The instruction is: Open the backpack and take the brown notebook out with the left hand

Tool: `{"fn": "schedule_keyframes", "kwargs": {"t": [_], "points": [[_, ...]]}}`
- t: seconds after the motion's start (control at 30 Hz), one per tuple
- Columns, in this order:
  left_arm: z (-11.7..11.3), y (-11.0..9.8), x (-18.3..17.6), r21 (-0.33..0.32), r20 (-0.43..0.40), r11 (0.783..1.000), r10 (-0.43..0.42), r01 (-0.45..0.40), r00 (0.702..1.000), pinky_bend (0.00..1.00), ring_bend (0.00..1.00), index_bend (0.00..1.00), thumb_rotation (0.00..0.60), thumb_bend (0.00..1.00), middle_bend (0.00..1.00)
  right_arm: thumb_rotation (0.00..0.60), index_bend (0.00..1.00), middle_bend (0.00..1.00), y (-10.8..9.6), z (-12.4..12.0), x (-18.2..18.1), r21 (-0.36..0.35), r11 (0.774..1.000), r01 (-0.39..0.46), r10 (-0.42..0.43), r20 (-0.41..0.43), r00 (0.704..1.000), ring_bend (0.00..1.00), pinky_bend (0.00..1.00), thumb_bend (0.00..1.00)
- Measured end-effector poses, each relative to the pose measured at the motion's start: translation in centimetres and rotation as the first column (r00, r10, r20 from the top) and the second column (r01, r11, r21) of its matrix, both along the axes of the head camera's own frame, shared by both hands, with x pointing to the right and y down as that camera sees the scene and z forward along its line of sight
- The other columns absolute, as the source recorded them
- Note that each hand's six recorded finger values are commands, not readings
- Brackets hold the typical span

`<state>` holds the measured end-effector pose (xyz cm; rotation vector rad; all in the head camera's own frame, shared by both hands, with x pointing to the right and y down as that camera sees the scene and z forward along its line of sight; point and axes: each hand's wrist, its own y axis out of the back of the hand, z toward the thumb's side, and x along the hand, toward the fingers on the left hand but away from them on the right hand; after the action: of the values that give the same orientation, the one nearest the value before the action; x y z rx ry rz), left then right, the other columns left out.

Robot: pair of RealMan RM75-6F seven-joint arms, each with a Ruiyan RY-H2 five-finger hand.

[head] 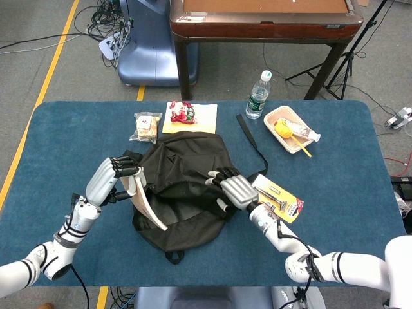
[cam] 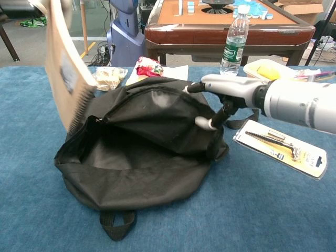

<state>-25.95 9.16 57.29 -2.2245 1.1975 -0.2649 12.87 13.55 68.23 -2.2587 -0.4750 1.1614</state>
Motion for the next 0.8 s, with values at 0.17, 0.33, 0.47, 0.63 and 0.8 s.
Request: {"fn": "schedule_keyframes", "kwargs": {"t": [0.17,0.33,0.47,0.63,0.8], "points": [[-1.3,-1.3,-1.2,0.032,0.026,0.999,-0.040,0.039,0.999,0.52,0.62,0.68,0.600,0.53,0.72,0.600,0.00,0.00,1.1,-2.0,-0.1,0.036,0.998,0.053,-0.054,0.037,0.998,0.00,0.00,0.05],[-1.8,-2.6,-1.6,0.049,0.064,0.997,-0.066,0.063,0.996,0.52,0.62,0.67,0.600,0.53,0.72,0.600,0.00,0.01,0.9,-4.5,1.4,0.086,0.996,0.027,-0.035,0.088,0.996,0.00,0.00,0.04],[-1.8,-3.9,-1.7,0.059,0.097,0.995,-0.086,0.081,0.992,0.52,0.62,0.67,0.600,0.53,0.72,0.600,0.00,0.04,0.3,-6.1,3.4,0.109,0.994,-0.025,0.013,0.110,0.994,0.00,0.00,0.04],[-1.2,-5.7,-1.7,0.067,0.150,0.993,-0.108,0.099,0.983,0.52,0.61,0.66,0.600,0.53,0.72,0.600,0.00,0.04,0.2,-7.6,5.4,0.127,0.991,-0.045,0.031,0.113,0.993,0.00,0.00,0.02],[0.0,-6.9,-1.0,0.056,0.169,0.991,-0.127,0.120,0.977,0.52,0.61,0.66,0.600,0.53,0.72,0.600,0.00,0.04,0.2,-8.8,7.0,0.163,0.984,-0.065,0.047,0.110,0.993,0.00,0.00,0.02]]}}
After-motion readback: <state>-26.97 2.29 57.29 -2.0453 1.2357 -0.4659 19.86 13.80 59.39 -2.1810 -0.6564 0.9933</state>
